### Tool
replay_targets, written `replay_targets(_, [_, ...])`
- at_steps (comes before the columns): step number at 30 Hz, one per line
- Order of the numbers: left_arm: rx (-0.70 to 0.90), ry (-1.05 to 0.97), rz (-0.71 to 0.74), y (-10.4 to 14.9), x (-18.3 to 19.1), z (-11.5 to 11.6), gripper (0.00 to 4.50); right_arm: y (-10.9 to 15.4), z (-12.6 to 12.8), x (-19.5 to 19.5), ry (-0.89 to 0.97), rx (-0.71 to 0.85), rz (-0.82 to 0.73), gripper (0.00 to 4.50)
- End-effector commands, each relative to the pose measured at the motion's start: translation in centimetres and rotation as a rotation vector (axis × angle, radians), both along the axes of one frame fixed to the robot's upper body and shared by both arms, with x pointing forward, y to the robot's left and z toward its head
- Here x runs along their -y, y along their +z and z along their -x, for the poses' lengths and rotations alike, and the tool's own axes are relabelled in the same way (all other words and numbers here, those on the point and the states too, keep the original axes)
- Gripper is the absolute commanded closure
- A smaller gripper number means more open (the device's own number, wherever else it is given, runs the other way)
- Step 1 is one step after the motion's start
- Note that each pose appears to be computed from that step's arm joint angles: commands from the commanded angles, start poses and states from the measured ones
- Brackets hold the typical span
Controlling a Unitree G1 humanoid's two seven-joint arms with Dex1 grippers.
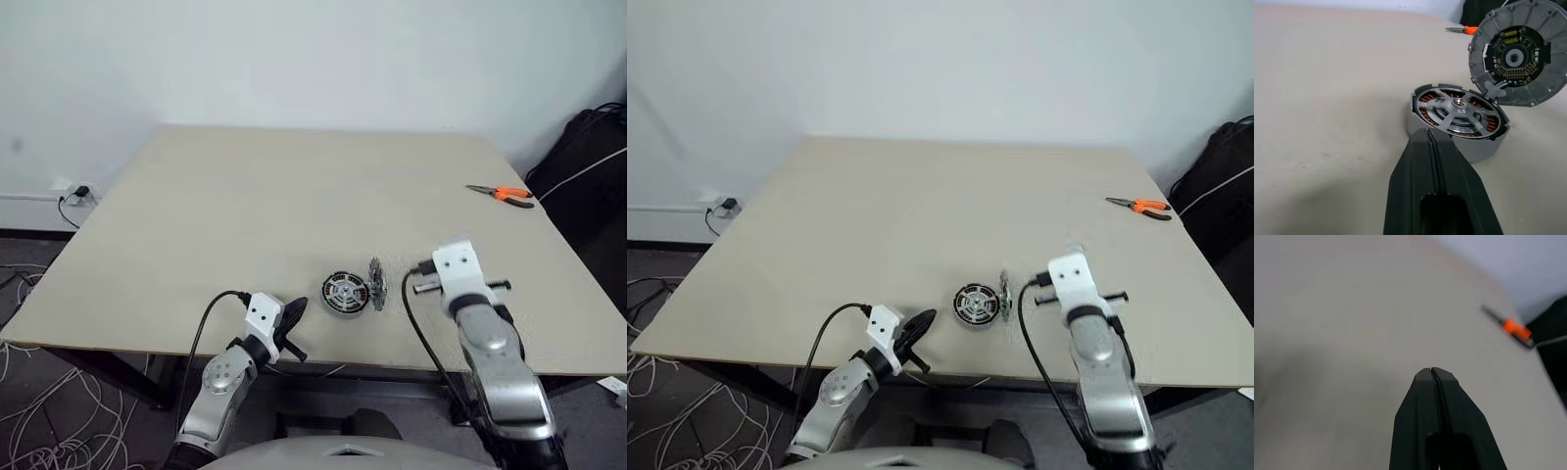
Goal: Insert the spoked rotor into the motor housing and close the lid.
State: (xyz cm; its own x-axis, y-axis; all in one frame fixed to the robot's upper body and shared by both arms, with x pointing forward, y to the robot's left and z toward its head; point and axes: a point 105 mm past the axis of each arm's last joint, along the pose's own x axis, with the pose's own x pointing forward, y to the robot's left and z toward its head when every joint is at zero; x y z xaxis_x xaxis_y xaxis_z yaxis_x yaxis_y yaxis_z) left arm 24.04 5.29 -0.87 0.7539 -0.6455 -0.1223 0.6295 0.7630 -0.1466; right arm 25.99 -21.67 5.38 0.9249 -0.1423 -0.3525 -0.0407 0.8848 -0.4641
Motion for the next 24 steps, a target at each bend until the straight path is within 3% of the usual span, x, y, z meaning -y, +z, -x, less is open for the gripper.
replay_targets(1, [0.068, -0.018, 0.017, 1.9, 0.2, -0.6, 4.5, 0.9, 0.6, -1.6, 0.099, 0.009, -0.059, 4.48])
replay_targets(13, [0.068, -0.023, 0.006, 2.1, -0.1, -0.8, 4.5, 0.7, 2.4, -6.7, 0.376, -0.028, -0.413, 4.48])
replay_targets(24, [0.066, -0.01, 0.002, 2.1, -0.4, -0.7, 4.5, -1.6, 0.8, -4.7, 0.257, -0.048, -0.369, 4.48])
